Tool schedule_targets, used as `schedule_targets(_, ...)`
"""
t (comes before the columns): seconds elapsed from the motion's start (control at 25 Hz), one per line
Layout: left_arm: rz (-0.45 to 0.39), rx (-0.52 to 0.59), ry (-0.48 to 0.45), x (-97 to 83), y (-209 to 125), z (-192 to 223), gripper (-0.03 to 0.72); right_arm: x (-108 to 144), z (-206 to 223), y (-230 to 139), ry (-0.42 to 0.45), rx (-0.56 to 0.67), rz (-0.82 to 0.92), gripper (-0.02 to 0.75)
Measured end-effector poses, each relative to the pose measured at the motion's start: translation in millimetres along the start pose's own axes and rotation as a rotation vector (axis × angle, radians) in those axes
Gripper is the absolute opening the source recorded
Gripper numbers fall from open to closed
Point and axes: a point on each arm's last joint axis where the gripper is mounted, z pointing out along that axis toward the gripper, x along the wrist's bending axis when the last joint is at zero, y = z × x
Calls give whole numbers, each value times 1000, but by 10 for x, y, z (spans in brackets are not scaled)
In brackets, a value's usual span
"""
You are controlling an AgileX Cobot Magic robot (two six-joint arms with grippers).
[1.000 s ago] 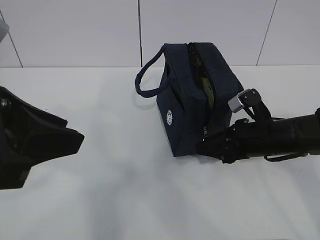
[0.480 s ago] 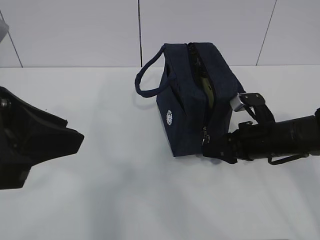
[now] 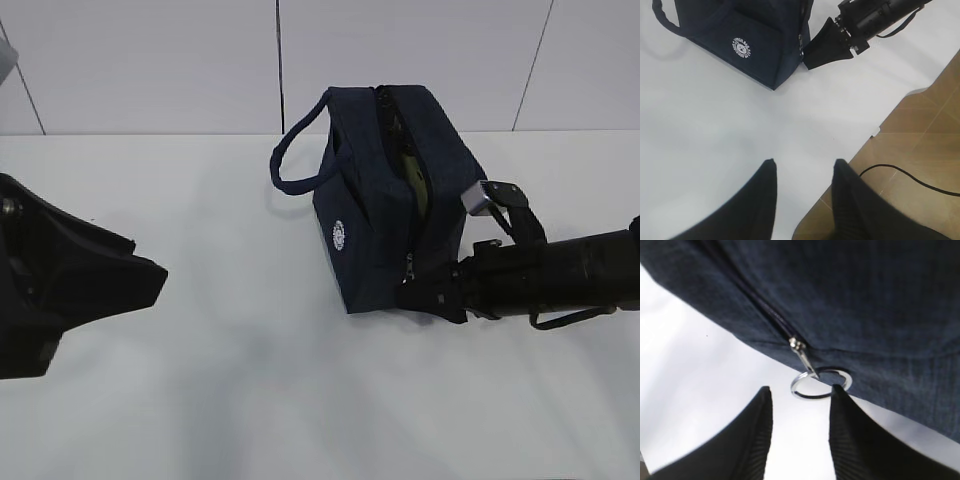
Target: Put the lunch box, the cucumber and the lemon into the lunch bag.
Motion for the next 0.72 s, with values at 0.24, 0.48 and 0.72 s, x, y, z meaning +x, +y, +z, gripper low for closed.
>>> schedule_targets(0.24, 0, 0, 0, 0, 0, 0, 263, -4, 0, 8, -4, -9, 39, 286)
schedule_targets(0.48, 0, 0, 0, 0, 0, 0, 262, -8, 0, 12, -8, -9, 40, 286)
schedule_targets(0.72, 0, 0, 0, 0, 0, 0, 258, -40, 1, 16, -40, 0, 39, 256)
